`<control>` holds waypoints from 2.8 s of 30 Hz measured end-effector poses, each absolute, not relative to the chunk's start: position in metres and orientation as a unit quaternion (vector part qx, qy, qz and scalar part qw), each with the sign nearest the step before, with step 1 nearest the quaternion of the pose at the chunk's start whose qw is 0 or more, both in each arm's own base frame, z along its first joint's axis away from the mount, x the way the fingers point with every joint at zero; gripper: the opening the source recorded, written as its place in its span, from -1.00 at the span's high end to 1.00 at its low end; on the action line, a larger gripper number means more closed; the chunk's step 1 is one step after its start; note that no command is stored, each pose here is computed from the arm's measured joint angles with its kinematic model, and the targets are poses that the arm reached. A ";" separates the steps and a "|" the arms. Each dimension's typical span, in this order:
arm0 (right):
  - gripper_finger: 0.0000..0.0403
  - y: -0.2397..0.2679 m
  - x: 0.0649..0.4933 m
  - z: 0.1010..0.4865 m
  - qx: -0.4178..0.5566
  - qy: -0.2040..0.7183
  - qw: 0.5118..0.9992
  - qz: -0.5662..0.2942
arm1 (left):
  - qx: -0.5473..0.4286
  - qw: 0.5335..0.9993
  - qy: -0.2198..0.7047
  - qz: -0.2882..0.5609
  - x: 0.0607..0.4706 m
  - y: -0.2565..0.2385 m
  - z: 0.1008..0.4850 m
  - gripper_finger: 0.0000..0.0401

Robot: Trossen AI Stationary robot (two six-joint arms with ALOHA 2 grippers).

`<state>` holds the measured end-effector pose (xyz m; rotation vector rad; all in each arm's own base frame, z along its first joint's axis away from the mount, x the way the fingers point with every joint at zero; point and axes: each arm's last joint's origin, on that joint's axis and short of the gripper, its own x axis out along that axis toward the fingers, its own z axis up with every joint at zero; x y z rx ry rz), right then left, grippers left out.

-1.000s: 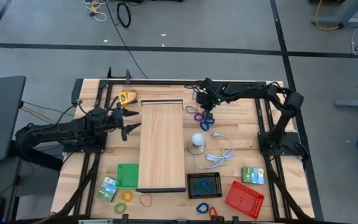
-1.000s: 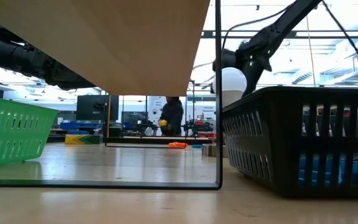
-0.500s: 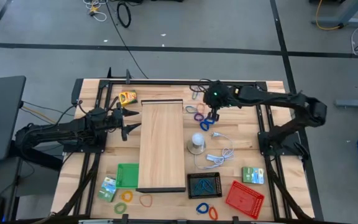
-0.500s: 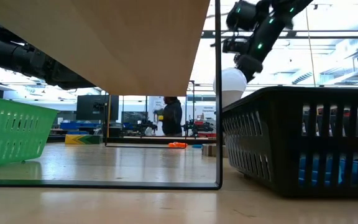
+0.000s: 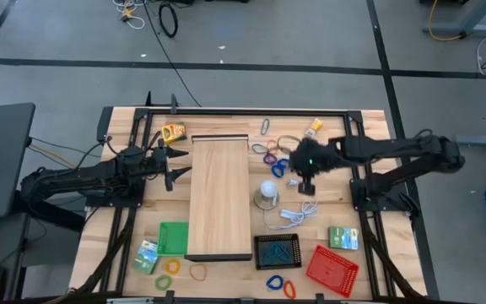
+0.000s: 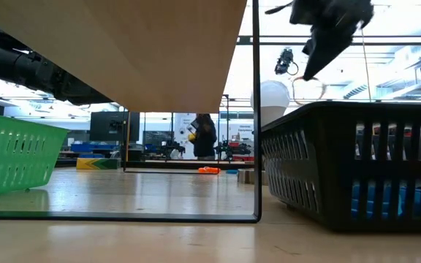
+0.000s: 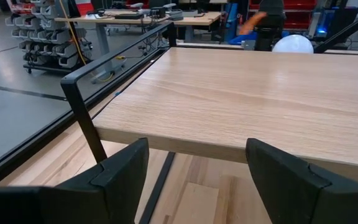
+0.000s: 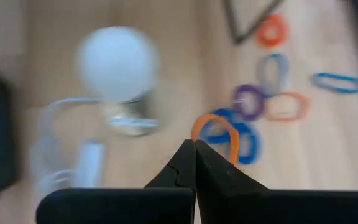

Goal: Pick & Place Office Desk Supplies
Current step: Put the top right orange rubber band into the black bin, then put the top orange rubber band into the black bin

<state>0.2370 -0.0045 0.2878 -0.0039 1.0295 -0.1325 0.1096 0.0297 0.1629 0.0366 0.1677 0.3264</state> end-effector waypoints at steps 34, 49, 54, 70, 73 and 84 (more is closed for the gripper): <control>1.00 0.155 0.284 0.219 0.193 0.534 0.806 0.170 | 0.023 0.983 0.084 0.160 0.110 0.030 0.163 -0.36; 0.54 0.160 0.294 0.193 0.181 0.553 0.802 0.136 | 0.028 0.983 0.085 0.160 0.110 0.030 0.163 -0.36; 0.22 0.160 0.294 0.193 0.181 0.551 0.803 0.135 | 0.029 0.983 0.085 0.160 0.110 0.030 0.163 -0.36; 0.19 0.140 0.289 0.260 -0.006 0.328 0.940 0.098 | 0.032 0.983 0.085 0.160 0.110 0.030 0.163 -0.36; 0.19 0.125 0.278 0.268 -0.029 0.297 0.951 0.083 | 0.032 0.983 0.085 0.160 0.110 0.030 0.163 -0.36; 0.19 0.027 0.222 0.240 -0.037 0.198 0.979 -0.038 | 0.033 0.983 0.083 0.160 0.110 0.030 0.163 -0.36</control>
